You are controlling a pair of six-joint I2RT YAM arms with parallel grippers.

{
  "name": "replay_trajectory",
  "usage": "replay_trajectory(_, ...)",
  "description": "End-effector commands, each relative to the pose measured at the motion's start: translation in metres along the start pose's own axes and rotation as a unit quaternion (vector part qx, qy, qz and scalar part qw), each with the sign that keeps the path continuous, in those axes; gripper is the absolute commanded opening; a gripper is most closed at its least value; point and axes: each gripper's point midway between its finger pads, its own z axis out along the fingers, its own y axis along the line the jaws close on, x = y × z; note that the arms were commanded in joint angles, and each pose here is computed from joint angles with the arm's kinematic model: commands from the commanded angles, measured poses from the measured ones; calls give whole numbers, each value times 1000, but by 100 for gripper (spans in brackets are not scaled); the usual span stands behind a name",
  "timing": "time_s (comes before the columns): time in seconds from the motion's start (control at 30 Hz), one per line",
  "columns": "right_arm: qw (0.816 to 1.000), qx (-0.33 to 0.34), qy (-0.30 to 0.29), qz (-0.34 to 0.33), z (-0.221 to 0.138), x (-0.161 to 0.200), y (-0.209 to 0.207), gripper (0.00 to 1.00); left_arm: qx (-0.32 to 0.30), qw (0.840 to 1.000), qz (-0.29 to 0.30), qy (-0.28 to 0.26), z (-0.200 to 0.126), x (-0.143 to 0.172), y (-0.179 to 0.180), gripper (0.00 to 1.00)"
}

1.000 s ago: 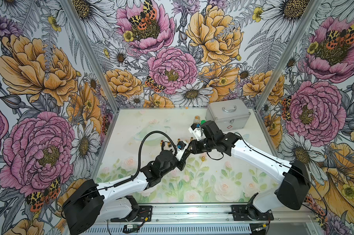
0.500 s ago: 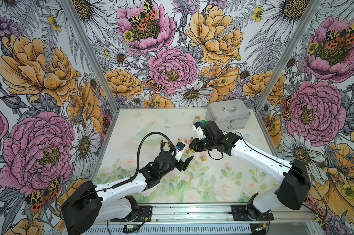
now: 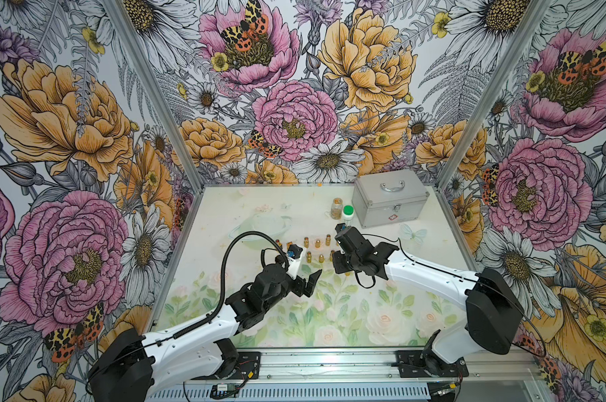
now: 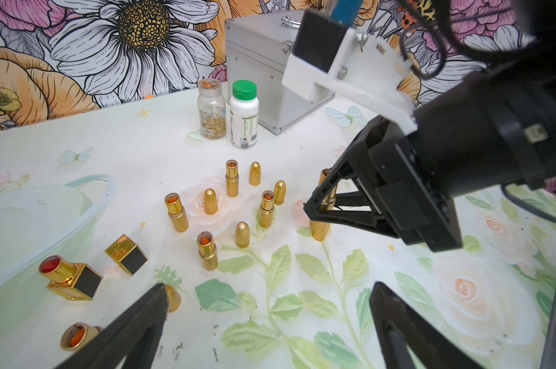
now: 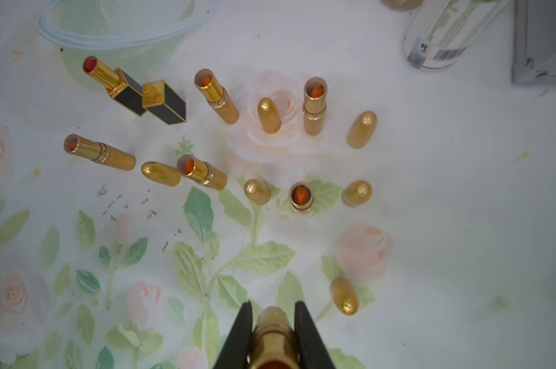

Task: Open the lipstick cap
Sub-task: Place the lipstick at the center of the board.

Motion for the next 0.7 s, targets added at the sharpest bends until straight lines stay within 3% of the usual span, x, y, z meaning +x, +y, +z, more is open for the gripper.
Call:
replay_trajectory(0.0, 999, 21, -34, 8, 18, -7, -3, 20, -29, 999, -27, 19, -4, 14, 15, 99)
replay_trajectory(0.27, 999, 38, -32, -11, 49, 10, -1, 20, -31, 999, -37, 14, -7, 14, 18, 99)
replay_trajectory(0.67, 998, 55, -30, -25, 67, 23, -9, 20, -50, 998, -43, 12, -6, 15, 25, 99)
